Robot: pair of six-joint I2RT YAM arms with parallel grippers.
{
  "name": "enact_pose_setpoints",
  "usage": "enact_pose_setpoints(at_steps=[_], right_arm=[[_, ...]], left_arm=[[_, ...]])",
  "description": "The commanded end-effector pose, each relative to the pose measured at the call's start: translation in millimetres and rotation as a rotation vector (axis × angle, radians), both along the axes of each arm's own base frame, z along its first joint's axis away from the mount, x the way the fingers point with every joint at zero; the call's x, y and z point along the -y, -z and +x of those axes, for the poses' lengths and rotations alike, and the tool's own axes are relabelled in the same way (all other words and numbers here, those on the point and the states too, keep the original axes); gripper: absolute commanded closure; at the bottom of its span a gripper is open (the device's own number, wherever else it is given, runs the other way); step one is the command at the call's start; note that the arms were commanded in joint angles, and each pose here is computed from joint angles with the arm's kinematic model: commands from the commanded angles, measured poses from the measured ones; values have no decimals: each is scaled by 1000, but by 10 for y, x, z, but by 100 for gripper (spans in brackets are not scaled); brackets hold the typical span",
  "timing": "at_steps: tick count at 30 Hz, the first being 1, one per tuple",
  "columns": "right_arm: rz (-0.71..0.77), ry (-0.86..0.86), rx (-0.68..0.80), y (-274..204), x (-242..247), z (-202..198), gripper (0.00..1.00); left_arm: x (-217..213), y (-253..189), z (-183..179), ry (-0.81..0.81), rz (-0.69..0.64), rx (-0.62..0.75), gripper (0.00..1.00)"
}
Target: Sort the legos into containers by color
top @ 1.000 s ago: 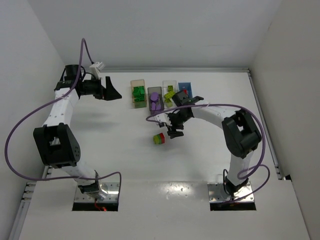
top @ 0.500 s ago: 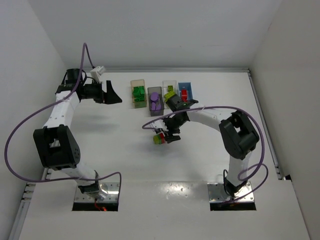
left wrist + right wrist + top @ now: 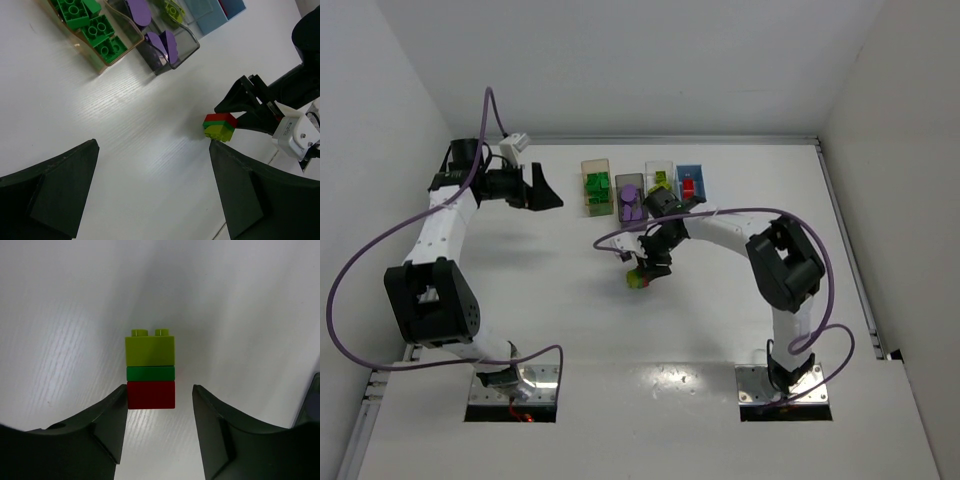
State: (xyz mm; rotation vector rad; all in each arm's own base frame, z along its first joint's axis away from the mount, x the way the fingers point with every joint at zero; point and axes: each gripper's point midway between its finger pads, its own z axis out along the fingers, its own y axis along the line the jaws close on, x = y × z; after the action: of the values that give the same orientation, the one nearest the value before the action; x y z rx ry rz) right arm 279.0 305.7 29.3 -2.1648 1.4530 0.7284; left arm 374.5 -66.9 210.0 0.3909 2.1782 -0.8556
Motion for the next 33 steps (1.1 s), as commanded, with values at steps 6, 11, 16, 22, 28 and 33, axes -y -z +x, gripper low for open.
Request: enact_pose_setpoints(at_steps=[6,11,16,22,28,33], right_arm=[[47,-1,-26,-72,-179,43,52],[42,-1,-33,-67,-166,26,56],[50,-11,-23,-67,-191,-5,47],[49,-8,-8,-70,-195,29,34],[87,-54,57,-367,-177,68,34],[151,-204,154,-578,-118,20,34]], left_arm=[[-10,-101,-17,12,24,65,0],[-27,-60,1,10,35,61,0],[-26,9,-4,10,31,41,0],[-28,40,5,11,29,32,0],[-18,102,19,24,22,20,0],[2,173,36,26,28,-6,0]])
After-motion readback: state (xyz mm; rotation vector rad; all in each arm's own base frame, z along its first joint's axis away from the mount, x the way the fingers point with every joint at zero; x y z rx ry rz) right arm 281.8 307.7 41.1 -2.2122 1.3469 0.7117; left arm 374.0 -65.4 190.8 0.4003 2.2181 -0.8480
